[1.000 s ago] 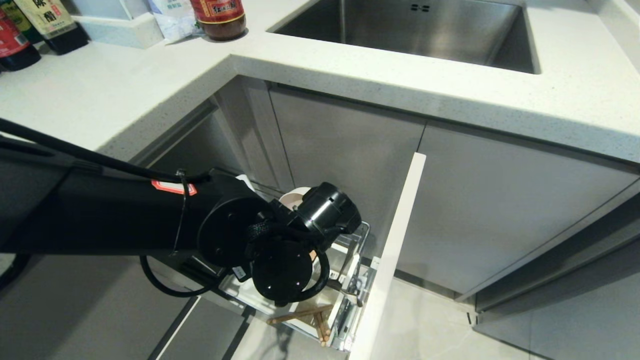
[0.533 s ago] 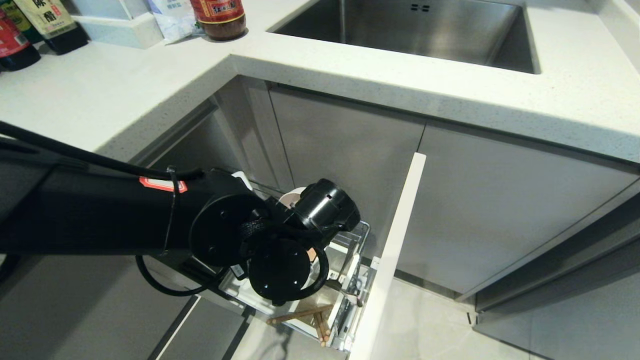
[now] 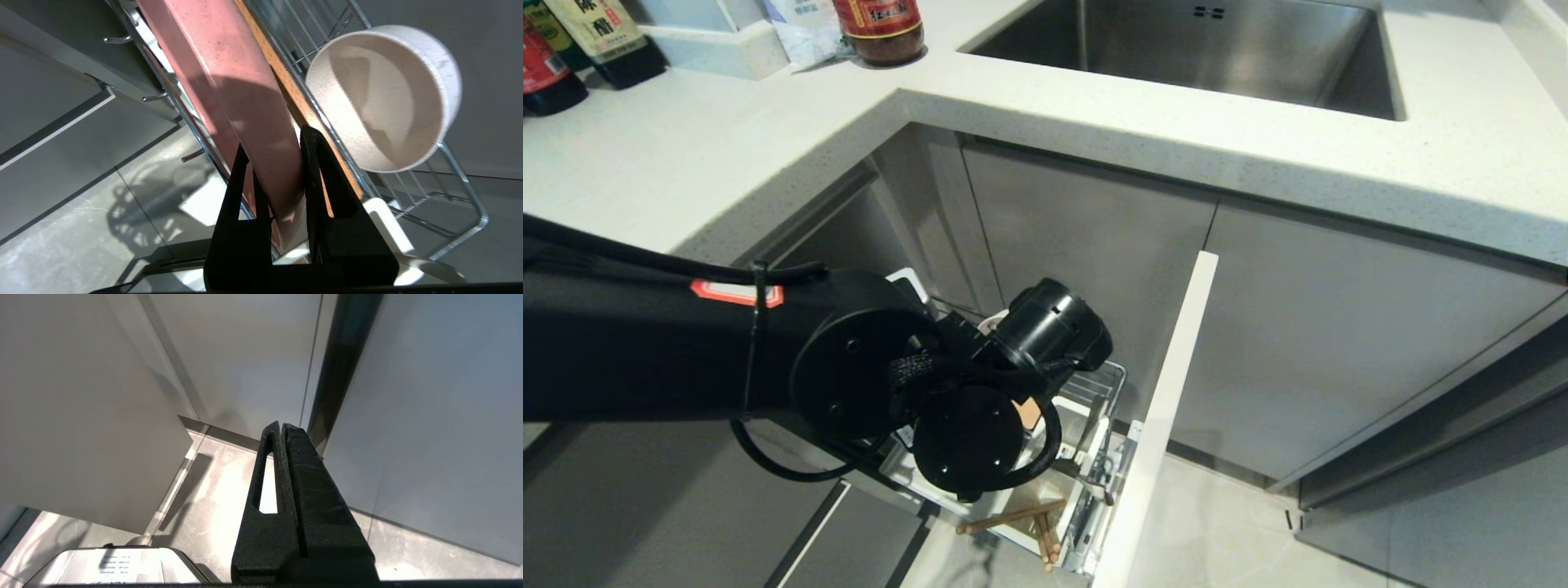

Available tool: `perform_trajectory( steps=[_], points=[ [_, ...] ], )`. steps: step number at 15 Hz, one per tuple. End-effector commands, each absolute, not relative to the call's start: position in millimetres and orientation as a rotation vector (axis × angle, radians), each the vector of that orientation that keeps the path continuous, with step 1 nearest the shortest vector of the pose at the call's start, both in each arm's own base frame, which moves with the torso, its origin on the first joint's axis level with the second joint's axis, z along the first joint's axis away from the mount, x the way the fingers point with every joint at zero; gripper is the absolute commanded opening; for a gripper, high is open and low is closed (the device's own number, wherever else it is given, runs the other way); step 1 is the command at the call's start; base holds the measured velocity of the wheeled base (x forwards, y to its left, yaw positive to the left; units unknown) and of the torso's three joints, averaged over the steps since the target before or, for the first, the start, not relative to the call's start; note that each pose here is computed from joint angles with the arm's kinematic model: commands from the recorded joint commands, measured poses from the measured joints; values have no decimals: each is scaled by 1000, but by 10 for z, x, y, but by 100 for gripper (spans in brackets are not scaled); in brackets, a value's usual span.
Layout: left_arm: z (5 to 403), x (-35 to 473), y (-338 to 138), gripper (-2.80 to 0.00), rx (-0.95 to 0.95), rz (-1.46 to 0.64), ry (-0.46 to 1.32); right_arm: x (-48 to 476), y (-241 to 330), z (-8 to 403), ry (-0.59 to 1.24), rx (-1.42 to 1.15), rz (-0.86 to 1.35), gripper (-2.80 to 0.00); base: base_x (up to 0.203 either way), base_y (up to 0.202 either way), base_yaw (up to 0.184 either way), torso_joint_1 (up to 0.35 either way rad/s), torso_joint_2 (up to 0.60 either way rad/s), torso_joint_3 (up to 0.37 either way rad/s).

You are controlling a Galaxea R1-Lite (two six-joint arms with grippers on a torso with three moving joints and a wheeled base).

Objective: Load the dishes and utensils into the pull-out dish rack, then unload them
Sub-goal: Take the plate out of the cupboard

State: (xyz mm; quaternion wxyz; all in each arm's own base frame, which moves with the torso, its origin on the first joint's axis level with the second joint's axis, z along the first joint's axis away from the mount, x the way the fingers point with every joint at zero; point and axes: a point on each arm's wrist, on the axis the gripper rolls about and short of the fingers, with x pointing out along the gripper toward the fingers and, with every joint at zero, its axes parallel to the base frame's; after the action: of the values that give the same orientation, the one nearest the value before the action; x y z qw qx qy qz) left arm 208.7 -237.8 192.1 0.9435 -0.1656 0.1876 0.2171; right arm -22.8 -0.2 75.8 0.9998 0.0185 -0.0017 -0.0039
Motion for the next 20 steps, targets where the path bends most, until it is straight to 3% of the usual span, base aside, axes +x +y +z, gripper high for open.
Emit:
perform_trajectory(
  steps=[1, 10, 16, 20],
  points=[
    [2073, 1983, -2336, -280, -379, 416, 360, -228, -2, 758, -3, 37, -8, -280, 0, 0, 0, 0, 0, 0],
    [2979, 1386, -1903, -280, -540, 162, 277, -228, -2, 758, -3, 37, -8, -280, 0, 0, 0, 0, 0, 0],
    [3535, 849, -1223, -280, -661, -269, 329, -228, -2, 758, -3, 37, -8, -280, 0, 0, 0, 0, 0, 0],
    [3753, 502, -655, -280, -618, -530, 208, -228, -2, 758, -3, 37, -8, -280, 0, 0, 0, 0, 0, 0]
  ],
)
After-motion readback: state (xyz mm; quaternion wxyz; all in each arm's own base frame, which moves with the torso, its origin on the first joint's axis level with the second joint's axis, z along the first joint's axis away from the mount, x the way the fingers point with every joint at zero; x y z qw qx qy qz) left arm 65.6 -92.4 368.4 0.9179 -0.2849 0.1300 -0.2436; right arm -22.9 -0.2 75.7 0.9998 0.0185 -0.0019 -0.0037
